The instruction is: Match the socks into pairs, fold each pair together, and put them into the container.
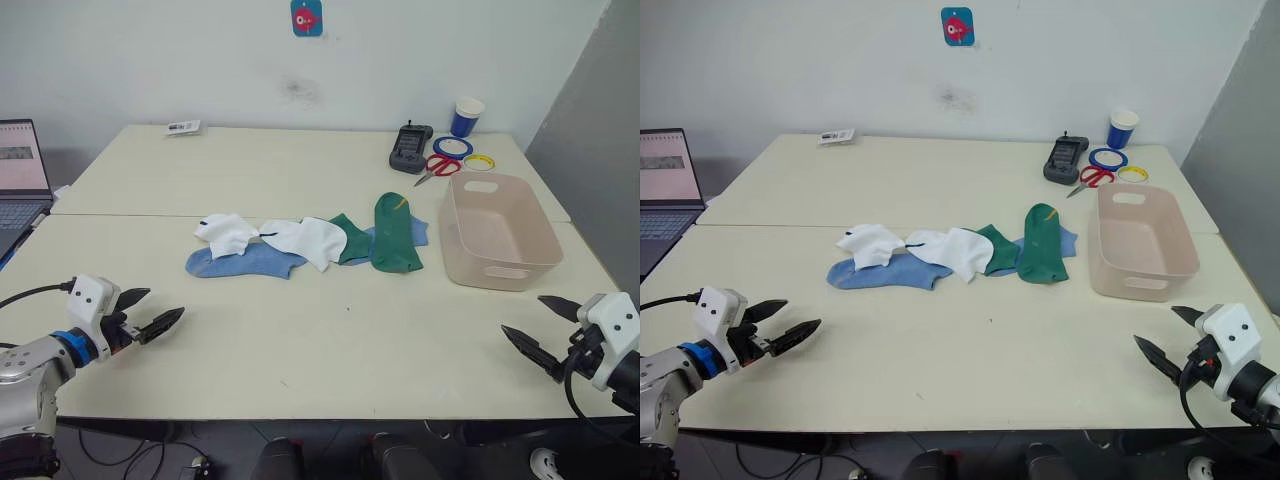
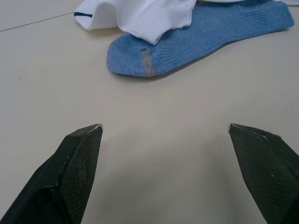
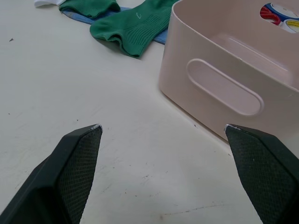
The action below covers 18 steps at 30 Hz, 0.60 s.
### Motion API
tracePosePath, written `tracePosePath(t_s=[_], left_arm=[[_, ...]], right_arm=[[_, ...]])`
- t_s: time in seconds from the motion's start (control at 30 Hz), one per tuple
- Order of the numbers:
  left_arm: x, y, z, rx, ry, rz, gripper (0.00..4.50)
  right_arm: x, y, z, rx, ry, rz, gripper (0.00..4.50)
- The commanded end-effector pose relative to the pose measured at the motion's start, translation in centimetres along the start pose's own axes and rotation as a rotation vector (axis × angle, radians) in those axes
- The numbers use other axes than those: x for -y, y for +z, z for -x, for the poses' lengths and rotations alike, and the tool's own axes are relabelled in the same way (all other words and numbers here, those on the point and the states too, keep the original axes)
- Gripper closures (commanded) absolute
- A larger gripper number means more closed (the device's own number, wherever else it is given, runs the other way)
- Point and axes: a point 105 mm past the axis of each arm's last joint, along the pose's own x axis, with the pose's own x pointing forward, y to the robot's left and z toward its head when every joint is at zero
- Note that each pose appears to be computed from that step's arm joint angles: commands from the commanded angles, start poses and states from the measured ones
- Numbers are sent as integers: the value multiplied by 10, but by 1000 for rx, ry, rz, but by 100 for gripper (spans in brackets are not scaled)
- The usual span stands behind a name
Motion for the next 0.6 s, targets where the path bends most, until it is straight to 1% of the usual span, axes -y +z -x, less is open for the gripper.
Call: tracePosePath(t_s=[0.03, 0.13, 0.23, 0.43, 0.5, 0.6], left_arm=[[-4, 18, 4, 55, -6, -16, 3], [1, 25, 0, 72, -35, -23, 3], [29, 49, -22, 118, -172, -41, 3], [69, 74, -52, 168, -333, -75, 3], [85, 82, -61, 186, -401, -81, 3], [107, 89, -66, 192, -501, -98, 3]], right_arm=[[-8, 23, -3, 73, 34, 44, 0], [-18, 32, -9, 100, 77, 55, 0], [-42, 59, -25, 183, 182, 69, 0], [-77, 83, -41, 232, 314, 89, 0], [-82, 85, -50, 225, 310, 116, 0], [-78, 83, -69, 187, 240, 207, 0]])
